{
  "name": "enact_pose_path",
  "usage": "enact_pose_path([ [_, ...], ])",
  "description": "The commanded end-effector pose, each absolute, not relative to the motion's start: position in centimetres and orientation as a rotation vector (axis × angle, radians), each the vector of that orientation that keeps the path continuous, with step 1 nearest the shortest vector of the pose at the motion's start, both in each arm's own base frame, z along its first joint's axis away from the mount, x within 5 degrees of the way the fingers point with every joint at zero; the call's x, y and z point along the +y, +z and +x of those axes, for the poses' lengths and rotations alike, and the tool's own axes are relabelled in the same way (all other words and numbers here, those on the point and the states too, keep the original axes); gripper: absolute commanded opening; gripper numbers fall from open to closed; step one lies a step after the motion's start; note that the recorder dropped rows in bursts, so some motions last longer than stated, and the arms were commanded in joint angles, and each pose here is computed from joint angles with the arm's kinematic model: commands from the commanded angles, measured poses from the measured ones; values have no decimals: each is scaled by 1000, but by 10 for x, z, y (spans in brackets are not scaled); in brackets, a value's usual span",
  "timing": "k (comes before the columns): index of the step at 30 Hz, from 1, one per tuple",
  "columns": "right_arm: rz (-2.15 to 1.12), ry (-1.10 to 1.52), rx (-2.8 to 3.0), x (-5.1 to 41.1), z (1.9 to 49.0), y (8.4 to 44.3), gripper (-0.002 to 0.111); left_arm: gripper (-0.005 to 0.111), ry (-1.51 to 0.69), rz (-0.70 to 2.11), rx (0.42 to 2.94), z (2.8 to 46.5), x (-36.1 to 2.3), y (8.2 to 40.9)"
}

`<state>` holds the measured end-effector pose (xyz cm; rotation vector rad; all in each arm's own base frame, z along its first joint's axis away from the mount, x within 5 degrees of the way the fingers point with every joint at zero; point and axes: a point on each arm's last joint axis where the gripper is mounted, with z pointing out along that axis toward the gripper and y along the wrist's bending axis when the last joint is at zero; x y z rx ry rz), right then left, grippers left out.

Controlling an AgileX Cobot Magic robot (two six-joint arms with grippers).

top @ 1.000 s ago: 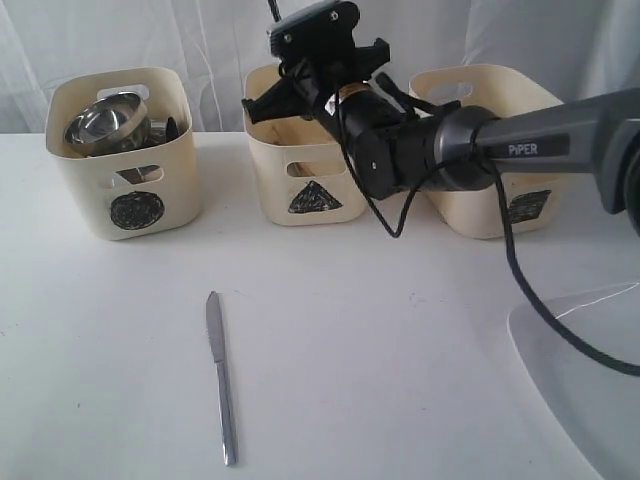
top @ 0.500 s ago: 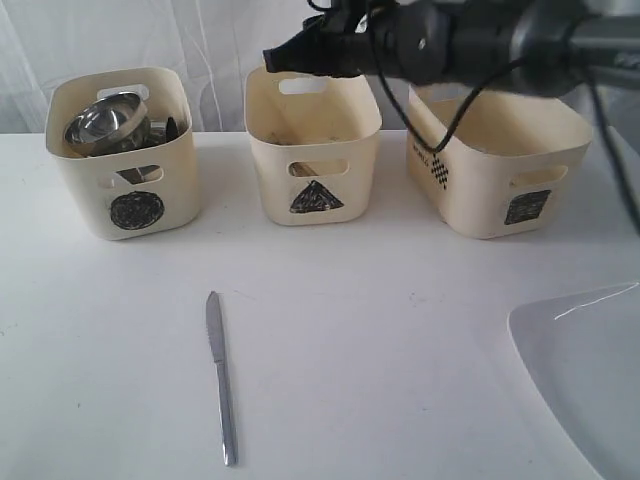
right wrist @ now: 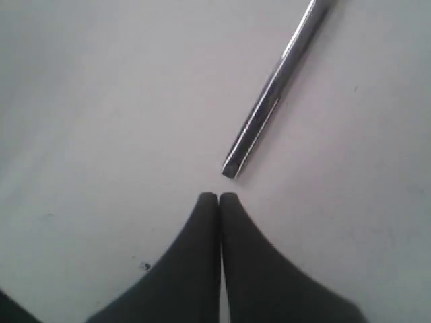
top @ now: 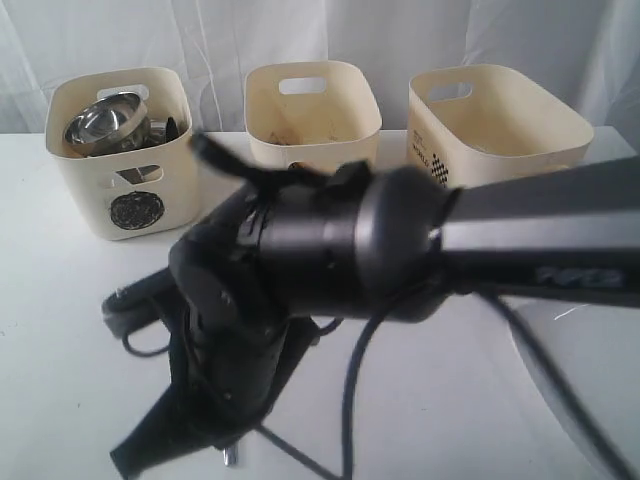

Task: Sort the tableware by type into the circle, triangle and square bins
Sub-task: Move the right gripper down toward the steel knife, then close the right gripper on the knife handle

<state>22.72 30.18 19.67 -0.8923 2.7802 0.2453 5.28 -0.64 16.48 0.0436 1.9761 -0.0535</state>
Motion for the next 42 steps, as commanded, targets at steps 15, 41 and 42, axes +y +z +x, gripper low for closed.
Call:
enact_pose_path([
  [15, -584, 317, 2759, 302, 259, 174, 40, 0, -67, 31, 1983, 53, -7, 163],
  [41, -606, 175, 2896, 303, 300, 141, 40, 0, -67, 31, 1983, 53, -7, 163],
  [42, -612, 177, 2891, 303, 300, 141, 40, 0, -67, 31, 1983, 53, -7, 163],
])
